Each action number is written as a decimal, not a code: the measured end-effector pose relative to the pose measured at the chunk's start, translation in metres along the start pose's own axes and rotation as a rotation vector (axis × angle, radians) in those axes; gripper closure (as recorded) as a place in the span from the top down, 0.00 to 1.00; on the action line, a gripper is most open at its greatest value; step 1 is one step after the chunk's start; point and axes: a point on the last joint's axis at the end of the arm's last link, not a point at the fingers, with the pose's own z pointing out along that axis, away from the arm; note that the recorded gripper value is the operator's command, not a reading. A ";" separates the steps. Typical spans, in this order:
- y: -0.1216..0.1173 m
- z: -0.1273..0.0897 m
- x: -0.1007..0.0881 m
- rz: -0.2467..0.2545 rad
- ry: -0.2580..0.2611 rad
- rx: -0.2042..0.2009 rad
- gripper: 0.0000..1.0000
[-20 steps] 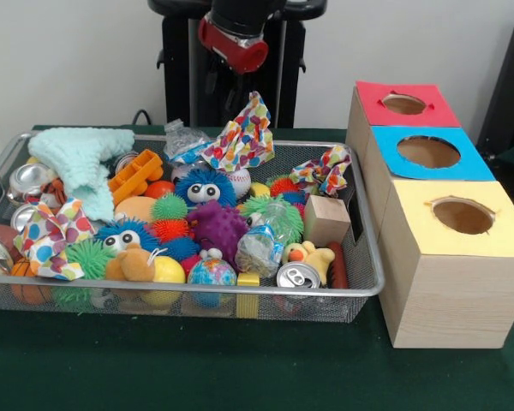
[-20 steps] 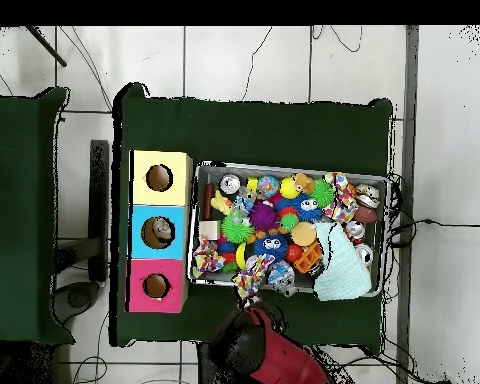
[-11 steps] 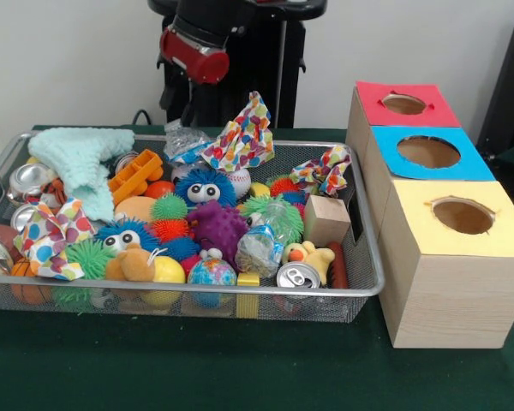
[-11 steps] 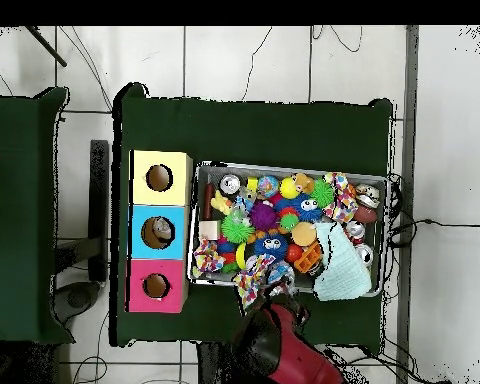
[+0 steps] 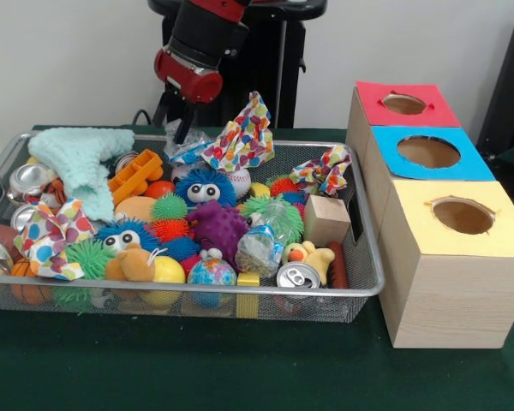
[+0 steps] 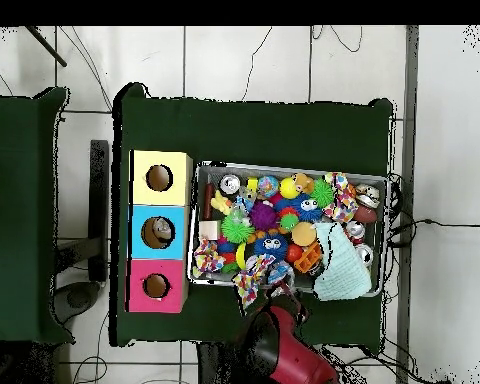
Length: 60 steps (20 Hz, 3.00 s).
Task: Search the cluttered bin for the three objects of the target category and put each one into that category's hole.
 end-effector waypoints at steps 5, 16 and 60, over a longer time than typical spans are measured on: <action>0.003 -0.002 0.007 0.004 0.009 -0.013 1.00; 0.012 -0.006 0.016 0.000 0.030 -0.036 1.00; 0.032 -0.047 0.011 0.017 0.130 -0.073 0.00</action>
